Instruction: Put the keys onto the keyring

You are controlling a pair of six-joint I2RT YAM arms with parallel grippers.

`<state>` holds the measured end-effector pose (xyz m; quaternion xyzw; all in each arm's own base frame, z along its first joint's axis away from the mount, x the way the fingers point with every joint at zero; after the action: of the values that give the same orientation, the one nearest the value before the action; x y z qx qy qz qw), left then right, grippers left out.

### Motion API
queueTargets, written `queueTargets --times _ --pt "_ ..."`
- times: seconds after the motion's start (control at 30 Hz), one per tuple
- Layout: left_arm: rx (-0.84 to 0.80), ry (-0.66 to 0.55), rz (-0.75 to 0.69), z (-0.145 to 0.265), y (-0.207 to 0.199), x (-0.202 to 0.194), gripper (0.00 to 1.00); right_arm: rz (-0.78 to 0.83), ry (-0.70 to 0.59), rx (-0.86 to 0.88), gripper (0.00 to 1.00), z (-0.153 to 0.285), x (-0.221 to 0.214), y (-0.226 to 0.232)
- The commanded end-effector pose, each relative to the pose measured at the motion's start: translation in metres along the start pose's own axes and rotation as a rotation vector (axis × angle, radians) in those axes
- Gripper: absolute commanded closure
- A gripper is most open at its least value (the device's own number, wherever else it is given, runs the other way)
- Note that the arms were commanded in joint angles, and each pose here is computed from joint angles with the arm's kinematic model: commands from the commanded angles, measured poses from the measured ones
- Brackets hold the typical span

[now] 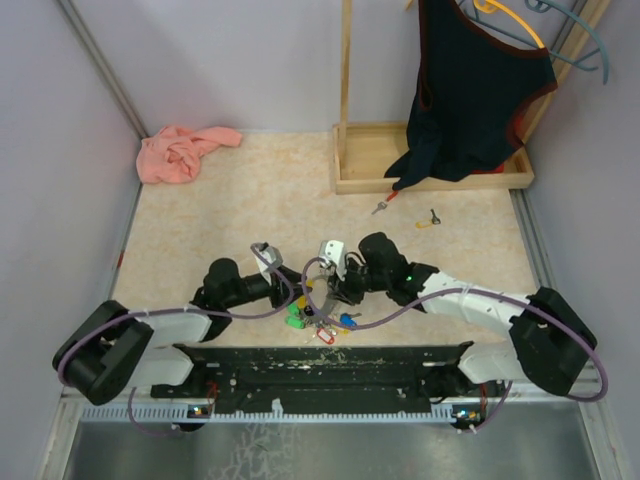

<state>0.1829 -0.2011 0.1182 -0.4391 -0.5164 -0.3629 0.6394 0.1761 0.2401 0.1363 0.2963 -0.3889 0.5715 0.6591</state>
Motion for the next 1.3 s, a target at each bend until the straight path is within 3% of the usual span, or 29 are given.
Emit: queueTargets --times 0.0,0.33,0.83,1.27 --pt "0.112 0.090 0.191 -0.001 -0.007 -0.008 0.54 -0.209 0.038 -0.113 0.70 0.012 -0.004 0.001" --pt "0.150 0.194 0.415 -0.011 -0.016 -0.022 0.48 -0.436 0.081 -0.133 0.73 -0.003 -0.033 0.001" --pt "0.144 0.294 0.479 -0.027 -0.014 -0.044 0.47 -0.503 0.096 -0.117 0.76 -0.023 -0.054 -0.009" --pt "0.146 0.334 0.512 -0.034 -0.015 -0.059 0.51 -0.532 0.066 0.014 0.77 -0.033 -0.052 0.001"
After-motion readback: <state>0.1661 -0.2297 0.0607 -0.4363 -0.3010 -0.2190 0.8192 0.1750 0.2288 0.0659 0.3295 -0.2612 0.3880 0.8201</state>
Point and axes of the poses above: each gripper's point midway between its finger pads, its own z axis back along the fingers, its own y axis along the line the jaws close on, x = y × z, the point moved 7 cm from there along z, back along the fingers, and after that the axes turned 3 degrees about z, right-handed, at the moved point
